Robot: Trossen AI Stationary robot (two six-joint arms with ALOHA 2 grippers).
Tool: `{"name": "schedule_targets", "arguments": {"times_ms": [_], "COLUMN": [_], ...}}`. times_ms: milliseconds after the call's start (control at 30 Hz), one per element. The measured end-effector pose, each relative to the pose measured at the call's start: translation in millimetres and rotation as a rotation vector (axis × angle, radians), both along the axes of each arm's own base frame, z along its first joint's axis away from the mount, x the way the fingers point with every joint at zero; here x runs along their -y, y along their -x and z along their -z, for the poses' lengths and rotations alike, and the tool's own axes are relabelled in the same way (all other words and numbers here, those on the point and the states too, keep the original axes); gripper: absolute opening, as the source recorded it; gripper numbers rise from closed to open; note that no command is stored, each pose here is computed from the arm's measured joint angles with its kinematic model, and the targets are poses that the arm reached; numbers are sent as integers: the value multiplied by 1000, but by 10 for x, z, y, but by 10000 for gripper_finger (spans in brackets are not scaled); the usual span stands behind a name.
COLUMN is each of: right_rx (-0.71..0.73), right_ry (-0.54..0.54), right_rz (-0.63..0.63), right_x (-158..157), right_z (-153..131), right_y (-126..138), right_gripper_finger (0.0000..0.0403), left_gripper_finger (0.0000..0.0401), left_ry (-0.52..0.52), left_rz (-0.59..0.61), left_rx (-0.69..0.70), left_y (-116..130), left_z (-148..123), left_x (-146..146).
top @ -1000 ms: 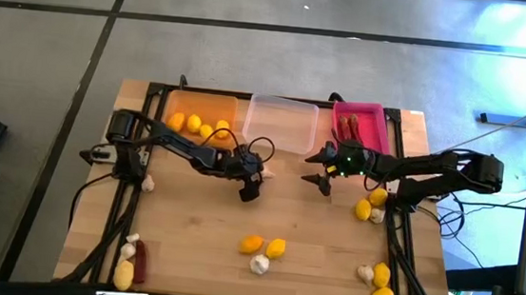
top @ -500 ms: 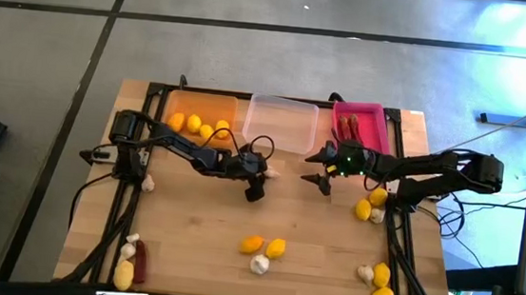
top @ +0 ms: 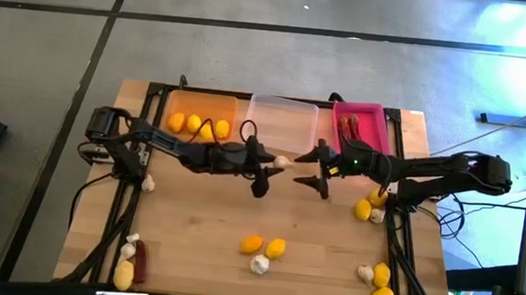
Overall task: Sort produce into baskets
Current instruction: Put the white garlic into the transparent bin
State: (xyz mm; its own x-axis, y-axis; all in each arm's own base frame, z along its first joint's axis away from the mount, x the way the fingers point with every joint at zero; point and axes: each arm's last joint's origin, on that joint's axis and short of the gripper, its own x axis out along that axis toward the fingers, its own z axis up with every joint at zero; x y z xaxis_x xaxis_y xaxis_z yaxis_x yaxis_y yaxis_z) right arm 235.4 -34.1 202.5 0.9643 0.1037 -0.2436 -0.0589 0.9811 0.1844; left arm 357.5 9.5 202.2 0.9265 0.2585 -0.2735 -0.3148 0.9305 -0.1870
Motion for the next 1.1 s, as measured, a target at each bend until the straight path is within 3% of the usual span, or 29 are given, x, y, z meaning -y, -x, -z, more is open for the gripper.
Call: {"name": "schedule_targets", "arguments": {"times_ms": [133, 267, 667, 733, 900, 1100], "right_rx": [45, 71, 60, 61, 61, -1], "right_ry": [1, 8, 22, 31, 57, 155], "right_rz": [-27, -33, 57, 56, 54, 127], "right_x": [-84, -133, -109, -108, -107, -59], "right_z": [-122, -212, -241, -241, -241, -312], "right_y": [-64, -108, -126, -126, -123, -5], "right_gripper_finger": [311, 272, 21, 12, 34, 16], "left_gripper_finger": [151, 152, 160, 170, 212, 253], "left_ry": [-6, -7, -3, 1, 5, -2], "left_rz": [23, 29, -3, -17, -21, -7], "left_rx": [53, 57, 81, 85, 93, 68], "left_y": [-14, -15, -17, -17, -18, -14], "left_z": [-52, -55, -67, -69, -74, -58], "left_x": [75, 98, 86, 83, 82, 143]}}
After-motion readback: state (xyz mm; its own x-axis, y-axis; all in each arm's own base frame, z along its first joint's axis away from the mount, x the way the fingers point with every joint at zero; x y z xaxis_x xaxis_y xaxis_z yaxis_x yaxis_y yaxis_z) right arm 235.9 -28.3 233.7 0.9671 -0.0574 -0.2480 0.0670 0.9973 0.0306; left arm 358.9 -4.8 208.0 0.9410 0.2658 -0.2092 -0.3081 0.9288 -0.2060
